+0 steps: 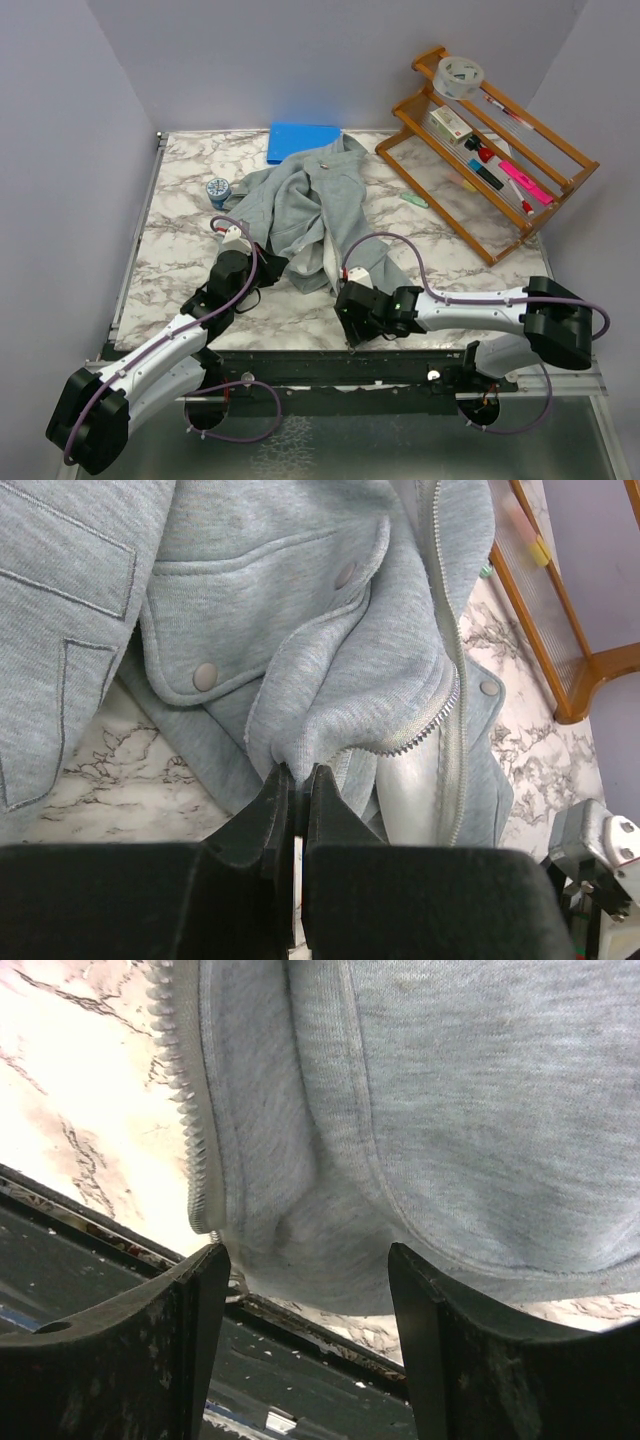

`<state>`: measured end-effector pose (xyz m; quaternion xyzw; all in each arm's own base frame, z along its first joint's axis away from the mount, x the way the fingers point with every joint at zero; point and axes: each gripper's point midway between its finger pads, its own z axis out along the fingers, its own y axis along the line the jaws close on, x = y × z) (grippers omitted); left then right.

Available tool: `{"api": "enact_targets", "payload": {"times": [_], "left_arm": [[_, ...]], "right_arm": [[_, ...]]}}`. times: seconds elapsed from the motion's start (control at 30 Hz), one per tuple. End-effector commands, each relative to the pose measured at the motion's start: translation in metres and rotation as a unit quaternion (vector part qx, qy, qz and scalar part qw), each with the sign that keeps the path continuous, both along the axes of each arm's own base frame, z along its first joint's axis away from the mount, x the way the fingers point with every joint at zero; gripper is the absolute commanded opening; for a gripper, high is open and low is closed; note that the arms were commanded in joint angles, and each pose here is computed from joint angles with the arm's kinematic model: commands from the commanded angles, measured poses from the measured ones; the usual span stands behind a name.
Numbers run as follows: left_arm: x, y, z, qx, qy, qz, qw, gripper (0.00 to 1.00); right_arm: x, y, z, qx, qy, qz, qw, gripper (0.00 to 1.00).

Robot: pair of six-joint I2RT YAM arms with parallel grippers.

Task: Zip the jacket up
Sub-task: Pick up the jacket from the center of the board.

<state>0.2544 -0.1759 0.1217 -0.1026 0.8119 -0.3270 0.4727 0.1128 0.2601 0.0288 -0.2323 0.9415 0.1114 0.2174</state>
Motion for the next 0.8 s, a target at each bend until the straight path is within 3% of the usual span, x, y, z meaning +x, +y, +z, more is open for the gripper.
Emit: {"api": "enact_targets", "payload": {"times": [0.0, 0.2, 0.4, 0.5, 0.63, 0.77], "left_arm": [[0.0, -0.003, 0.002, -0.01, -0.002, -0.006, 1.0, 0.0], [-0.001, -0.002, 0.001, -0.01, -0.002, -0.006, 1.0, 0.0], [-0.002, -0.002, 0.0, -0.009, -0.001, -0.006, 1.0, 0.0], [-0.002, -0.001, 0.0, -0.01, -0.001, -0.005, 1.0, 0.0], [-0.003, -0.001, 0.0, -0.009, 0.001, -0.005, 1.0, 0.0], [-0.005, -0.001, 0.002, -0.011, 0.003, -0.008, 1.0, 0.0]], "right_arm": [[0.006, 0.007, -0.003, -0.006, -0.011, 0.002, 1.0, 0.69], [0.0, -0.004, -0.024, -0.035, 0.007, -0.001, 0.999, 0.66], [-0.013, -0.012, -0.046, -0.056, 0.04, 0.006, 0.998, 0.52], [-0.016, -0.017, -0.055, -0.065, 0.049, 0.002, 0.997, 0.42], [-0.016, -0.017, -0.058, -0.065, 0.047, -0.001, 0.997, 0.2], [-0.01, -0.005, -0.046, -0.028, 0.029, 0.01, 0.999, 0.03]]}}
